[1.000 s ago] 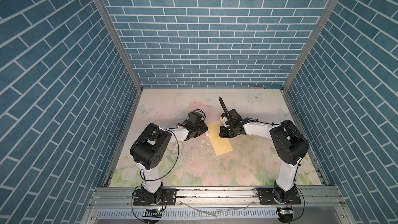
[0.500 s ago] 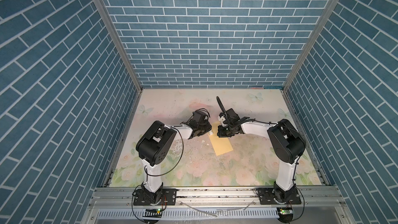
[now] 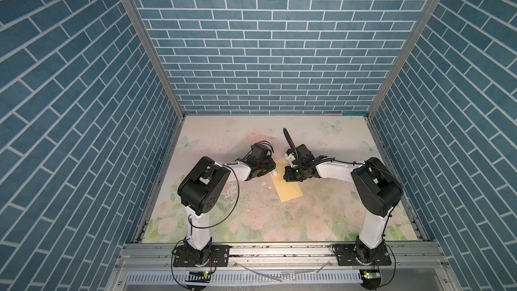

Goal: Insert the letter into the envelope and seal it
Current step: 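Press the right gripper tips along the envelope flap to seal it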

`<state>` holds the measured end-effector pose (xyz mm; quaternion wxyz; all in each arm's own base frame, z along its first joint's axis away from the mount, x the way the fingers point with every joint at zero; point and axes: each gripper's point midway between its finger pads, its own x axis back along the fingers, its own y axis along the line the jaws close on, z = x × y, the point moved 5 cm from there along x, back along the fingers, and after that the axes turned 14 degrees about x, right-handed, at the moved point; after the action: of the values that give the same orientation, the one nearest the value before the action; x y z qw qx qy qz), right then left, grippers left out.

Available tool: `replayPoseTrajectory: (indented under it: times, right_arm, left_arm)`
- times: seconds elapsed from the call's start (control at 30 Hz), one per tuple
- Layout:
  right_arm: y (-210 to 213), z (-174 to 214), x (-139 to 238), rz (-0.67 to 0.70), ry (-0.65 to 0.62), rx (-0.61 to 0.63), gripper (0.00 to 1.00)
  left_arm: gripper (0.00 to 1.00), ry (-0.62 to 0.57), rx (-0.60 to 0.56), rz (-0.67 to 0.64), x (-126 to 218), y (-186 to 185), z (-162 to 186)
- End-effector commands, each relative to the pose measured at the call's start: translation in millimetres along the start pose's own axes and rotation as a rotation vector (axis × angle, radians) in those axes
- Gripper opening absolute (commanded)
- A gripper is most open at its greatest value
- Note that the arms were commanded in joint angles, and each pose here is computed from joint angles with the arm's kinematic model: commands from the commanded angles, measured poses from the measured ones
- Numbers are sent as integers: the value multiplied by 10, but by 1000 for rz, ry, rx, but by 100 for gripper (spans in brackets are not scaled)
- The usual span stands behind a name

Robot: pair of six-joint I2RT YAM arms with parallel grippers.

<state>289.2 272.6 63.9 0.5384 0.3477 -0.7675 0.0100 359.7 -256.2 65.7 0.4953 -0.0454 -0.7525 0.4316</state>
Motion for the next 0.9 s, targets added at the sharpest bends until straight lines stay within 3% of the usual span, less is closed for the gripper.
replayPoseTrajectory:
  times: [0.0, 0.23, 0.63, 0.87]
  right_arm:
    - [-183, 468, -58, 55, 152, -105, 0]
    - [-238, 637, -30, 85, 163, -137, 0]
    - [-190, 177, -242, 51, 103, -146, 0]
    - [-255, 476, -133, 91, 153, -136, 0]
  left_arm:
    - [0, 1, -18, -124, -98, 342, 64]
    - [0, -5, -30, -131, -81, 352, 60]
    - [0, 2, -26, -134, -99, 360, 66]
    - [0, -4, -29, -137, -87, 368, 60]
